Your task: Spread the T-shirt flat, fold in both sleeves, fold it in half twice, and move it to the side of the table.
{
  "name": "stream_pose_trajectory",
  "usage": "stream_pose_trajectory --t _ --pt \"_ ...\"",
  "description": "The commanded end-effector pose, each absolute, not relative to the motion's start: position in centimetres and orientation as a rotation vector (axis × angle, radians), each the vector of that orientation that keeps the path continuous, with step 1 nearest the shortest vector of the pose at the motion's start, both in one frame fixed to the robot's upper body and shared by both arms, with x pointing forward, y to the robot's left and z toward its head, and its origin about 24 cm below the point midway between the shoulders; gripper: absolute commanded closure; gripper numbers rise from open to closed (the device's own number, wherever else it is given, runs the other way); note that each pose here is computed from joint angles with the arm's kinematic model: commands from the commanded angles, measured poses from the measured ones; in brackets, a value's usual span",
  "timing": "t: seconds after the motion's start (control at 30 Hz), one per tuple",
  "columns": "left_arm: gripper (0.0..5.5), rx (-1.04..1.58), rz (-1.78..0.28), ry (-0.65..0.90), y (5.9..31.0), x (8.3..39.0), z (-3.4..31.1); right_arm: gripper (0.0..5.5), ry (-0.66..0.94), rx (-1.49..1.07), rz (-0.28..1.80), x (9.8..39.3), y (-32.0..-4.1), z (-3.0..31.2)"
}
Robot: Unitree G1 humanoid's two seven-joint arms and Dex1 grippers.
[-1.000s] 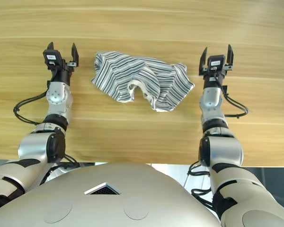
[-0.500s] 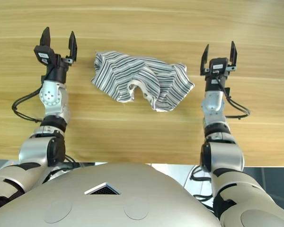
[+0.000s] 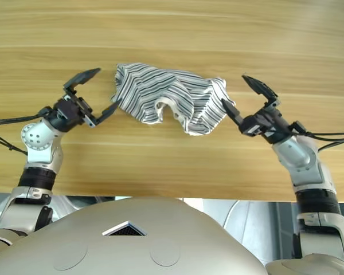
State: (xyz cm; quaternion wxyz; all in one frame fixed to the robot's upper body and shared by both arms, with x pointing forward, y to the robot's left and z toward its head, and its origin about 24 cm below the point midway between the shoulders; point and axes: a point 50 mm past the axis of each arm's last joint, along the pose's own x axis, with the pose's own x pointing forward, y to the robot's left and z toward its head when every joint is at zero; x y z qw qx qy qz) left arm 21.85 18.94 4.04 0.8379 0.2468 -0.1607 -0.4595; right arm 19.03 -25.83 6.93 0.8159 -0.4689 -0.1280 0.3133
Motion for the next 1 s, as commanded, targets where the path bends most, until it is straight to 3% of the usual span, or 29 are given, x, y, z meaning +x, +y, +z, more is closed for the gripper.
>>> stream_pose_trajectory --t 0.03,0.17,0.37,0.57,0.8,1.0 --pt "1.51 0.833 -1.033 -0.189 20.5 21.7 3.1 1.90 -0.215 -1.074 0.780 18.3 -25.7 7.6" --pt "1.51 1.081 -1.162 -0.103 20.0 20.3 1.2 1.90 -0.100 -1.102 0.916 17.3 -24.9 5.6" --pt "1.51 1.120 -1.265 -0.088 19.1 18.2 0.3 1.90 0.053 -1.050 1.031 15.2 -23.9 1.3" --pt "1.51 1.139 -1.292 -0.089 18.2 18.1 -0.3 1.90 0.158 -1.061 0.989 14.8 -25.8 0.1" --pt "1.51 1.247 -1.224 -0.121 17.0 19.7 -1.0 1.90 0.171 -1.095 0.979 15.8 -26.6 0.0" --pt "1.51 1.260 -1.212 -0.137 16.0 20.9 -2.2 1.90 0.127 -1.063 1.040 16.2 -24.9 -0.8"
